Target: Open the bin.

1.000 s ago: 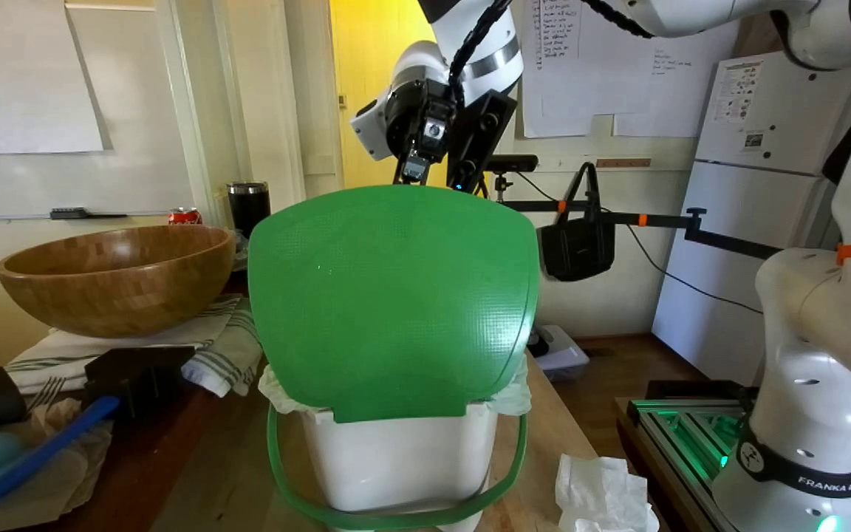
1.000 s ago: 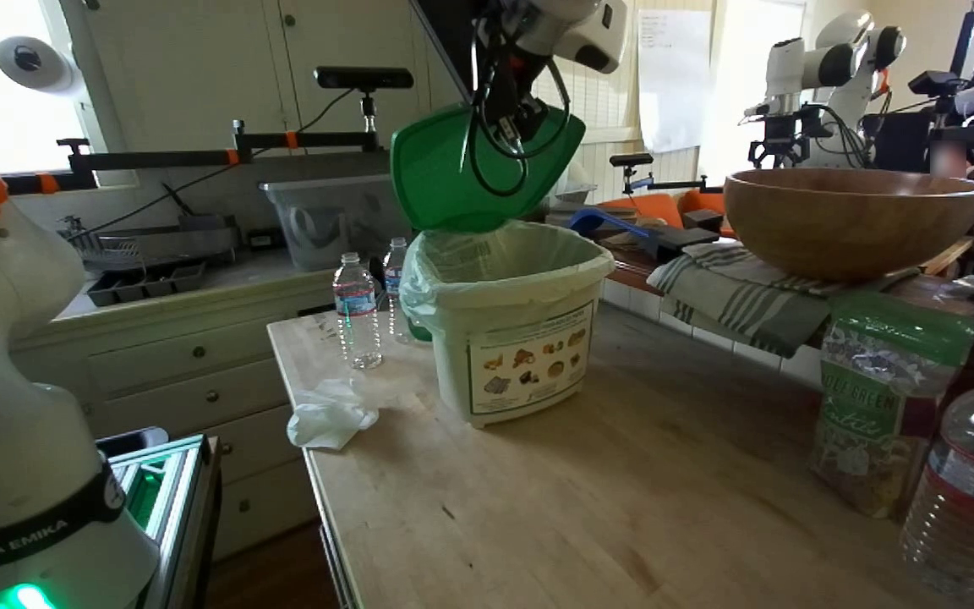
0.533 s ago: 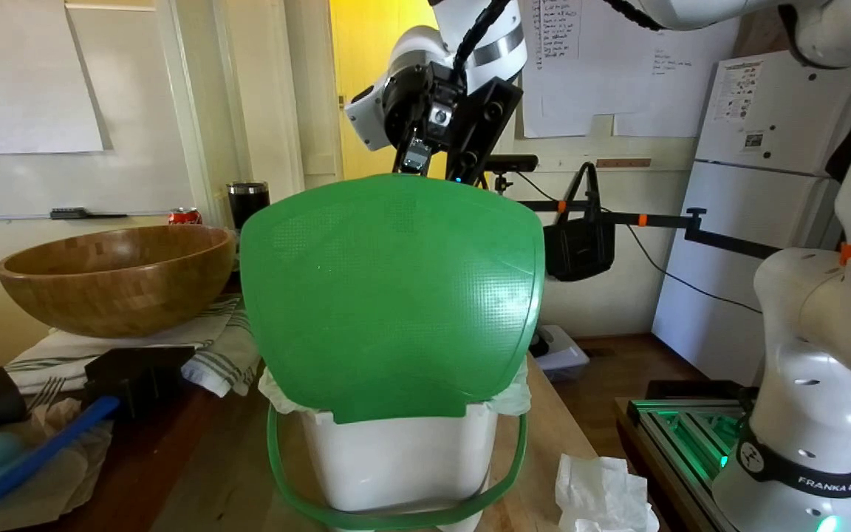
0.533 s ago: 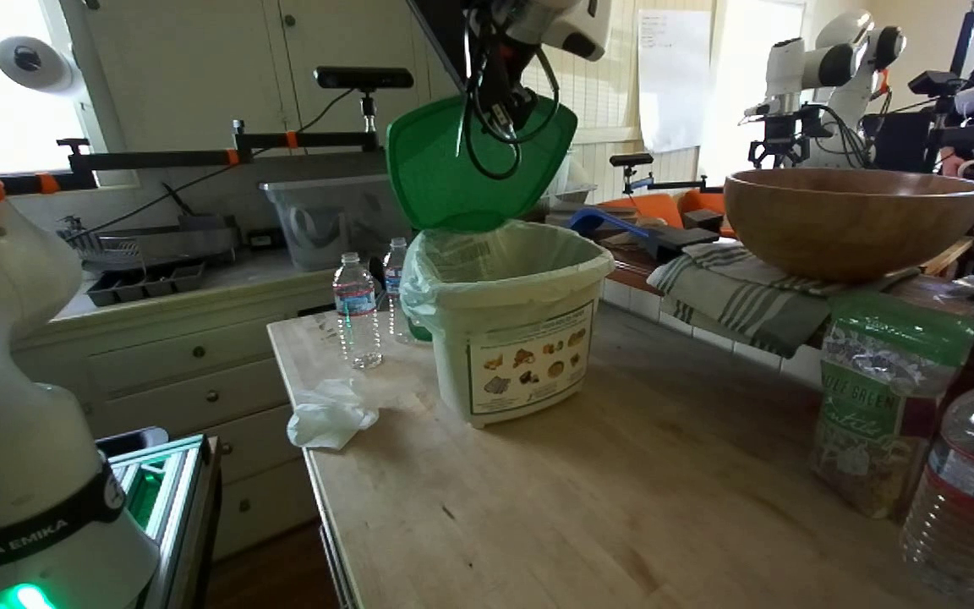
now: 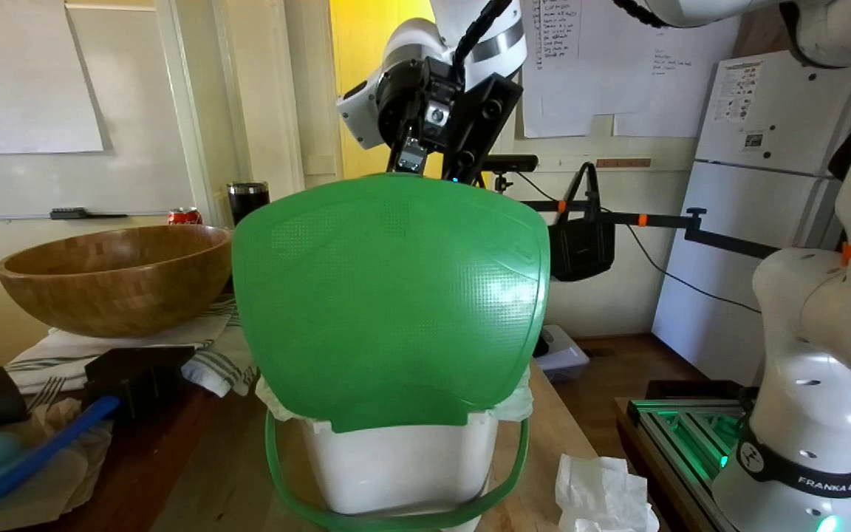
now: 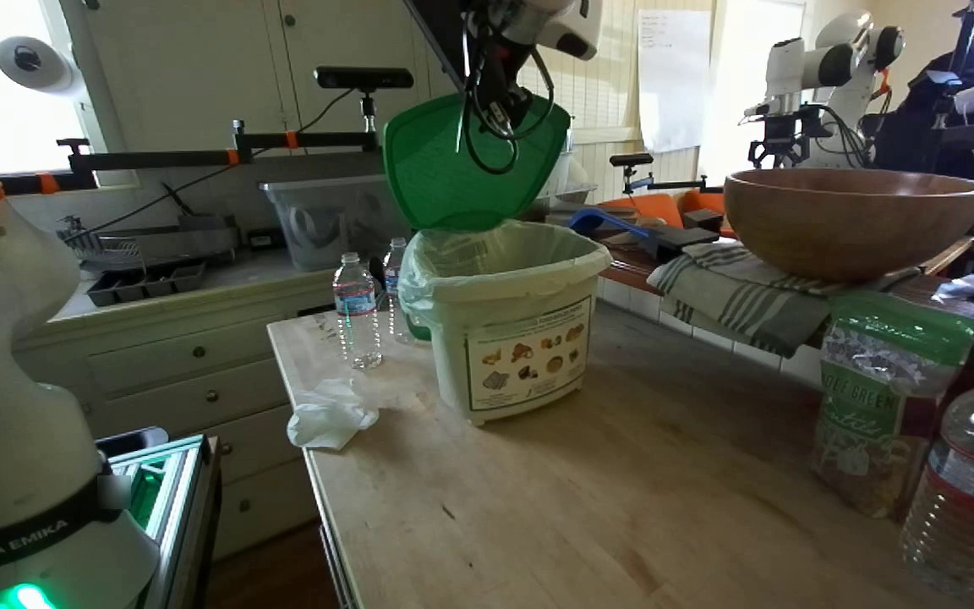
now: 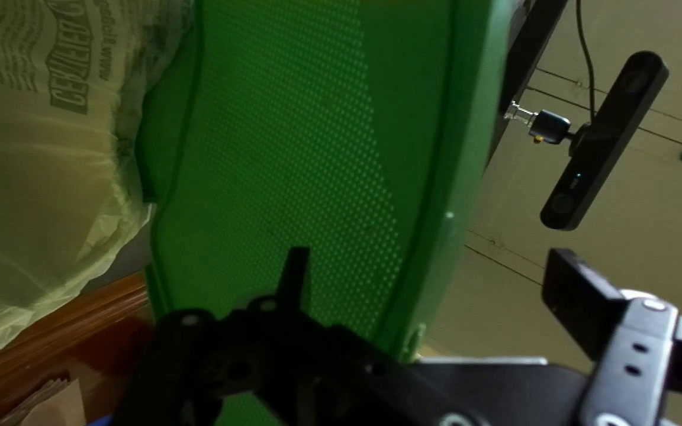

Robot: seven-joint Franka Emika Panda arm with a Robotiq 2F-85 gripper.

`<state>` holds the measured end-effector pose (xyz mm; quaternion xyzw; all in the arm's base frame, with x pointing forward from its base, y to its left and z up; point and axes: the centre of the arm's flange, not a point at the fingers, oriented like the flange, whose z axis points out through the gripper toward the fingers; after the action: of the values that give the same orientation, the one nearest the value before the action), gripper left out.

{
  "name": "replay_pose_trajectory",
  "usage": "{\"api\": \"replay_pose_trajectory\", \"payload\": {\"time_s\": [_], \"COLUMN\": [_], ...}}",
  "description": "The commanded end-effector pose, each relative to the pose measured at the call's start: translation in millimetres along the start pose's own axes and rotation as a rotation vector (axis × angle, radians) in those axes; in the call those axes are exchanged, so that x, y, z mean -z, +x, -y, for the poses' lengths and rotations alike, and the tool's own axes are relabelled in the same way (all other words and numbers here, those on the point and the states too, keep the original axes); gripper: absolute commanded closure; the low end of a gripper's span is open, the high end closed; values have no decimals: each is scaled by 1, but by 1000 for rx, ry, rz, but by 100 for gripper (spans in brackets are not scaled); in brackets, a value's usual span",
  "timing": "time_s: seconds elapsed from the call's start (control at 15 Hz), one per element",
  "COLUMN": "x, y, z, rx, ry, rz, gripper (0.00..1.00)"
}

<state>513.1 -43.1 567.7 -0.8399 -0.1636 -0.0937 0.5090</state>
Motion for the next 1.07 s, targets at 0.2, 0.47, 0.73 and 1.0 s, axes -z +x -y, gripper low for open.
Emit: {"api": "replay_pose_trajectory", "payload": {"time_s": [0.2,0.47,0.73,1.0], "x": [-1,15,31,36], "y": [-1,-7,-12,-13], "z": [5,7,8,7], "rx": [-18,-19,-37,-53], "ry": [-45,-64,-104,-126], "rz": [-20,-55,-105,-126], "gripper": [0,0,0,0]}}
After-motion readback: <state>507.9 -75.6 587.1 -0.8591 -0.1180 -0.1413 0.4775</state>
